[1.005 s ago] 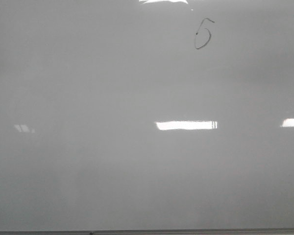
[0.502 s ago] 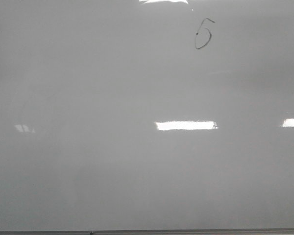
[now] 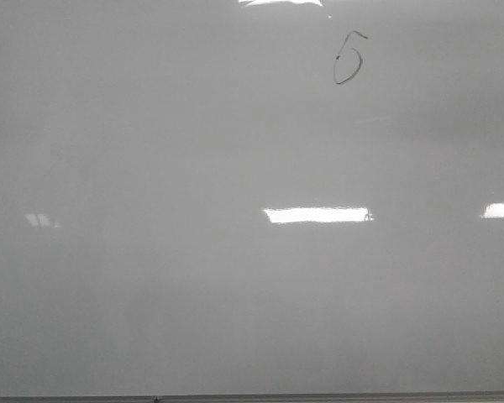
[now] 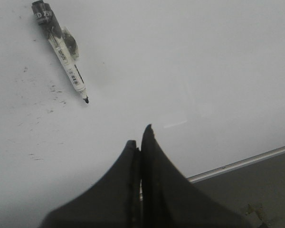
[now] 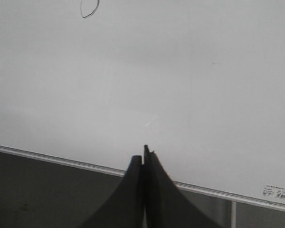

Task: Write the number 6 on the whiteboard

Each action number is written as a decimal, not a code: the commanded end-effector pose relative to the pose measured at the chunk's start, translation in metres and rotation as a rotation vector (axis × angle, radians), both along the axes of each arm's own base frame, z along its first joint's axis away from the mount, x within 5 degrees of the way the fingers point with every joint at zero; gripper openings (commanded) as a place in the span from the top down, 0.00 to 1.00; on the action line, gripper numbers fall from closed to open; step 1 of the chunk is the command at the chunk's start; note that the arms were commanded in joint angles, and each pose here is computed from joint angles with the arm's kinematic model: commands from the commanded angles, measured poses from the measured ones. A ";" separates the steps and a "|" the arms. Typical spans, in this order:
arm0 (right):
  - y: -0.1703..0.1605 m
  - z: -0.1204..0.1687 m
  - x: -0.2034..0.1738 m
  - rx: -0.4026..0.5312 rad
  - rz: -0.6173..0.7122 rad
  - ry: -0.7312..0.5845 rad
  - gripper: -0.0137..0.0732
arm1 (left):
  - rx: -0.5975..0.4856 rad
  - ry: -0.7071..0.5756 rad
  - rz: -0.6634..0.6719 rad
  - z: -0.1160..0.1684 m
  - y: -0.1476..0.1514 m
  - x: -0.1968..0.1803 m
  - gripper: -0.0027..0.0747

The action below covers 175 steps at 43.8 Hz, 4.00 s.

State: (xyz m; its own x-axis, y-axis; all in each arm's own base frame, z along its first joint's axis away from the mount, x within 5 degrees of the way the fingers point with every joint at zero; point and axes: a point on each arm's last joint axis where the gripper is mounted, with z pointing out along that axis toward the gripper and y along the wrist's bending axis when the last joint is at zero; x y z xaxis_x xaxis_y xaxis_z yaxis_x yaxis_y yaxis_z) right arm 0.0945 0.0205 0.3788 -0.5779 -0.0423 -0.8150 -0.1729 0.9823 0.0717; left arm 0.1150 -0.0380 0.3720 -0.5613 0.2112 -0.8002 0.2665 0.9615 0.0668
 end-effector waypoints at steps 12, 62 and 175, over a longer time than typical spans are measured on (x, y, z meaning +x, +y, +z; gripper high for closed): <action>-0.001 0.012 0.003 0.005 -0.006 -0.095 0.92 | -0.027 -0.094 -0.023 0.014 -0.002 0.001 0.99; -0.001 0.012 0.003 0.005 -0.006 -0.095 0.92 | -0.054 -0.804 0.233 -0.147 0.040 -0.061 0.99; -0.020 -0.167 -0.040 0.051 -0.198 -0.759 0.92 | -0.090 -0.787 0.235 -0.156 0.039 -0.061 0.99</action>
State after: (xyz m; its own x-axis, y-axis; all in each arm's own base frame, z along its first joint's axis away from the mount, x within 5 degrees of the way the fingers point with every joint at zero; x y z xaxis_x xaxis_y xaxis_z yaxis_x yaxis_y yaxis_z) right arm 0.0567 0.0008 0.2000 0.0195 0.0583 -0.9981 -0.0148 0.9982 0.0580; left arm 0.0562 0.0018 0.2095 0.0548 0.0768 -0.9955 -0.0357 0.9966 0.0749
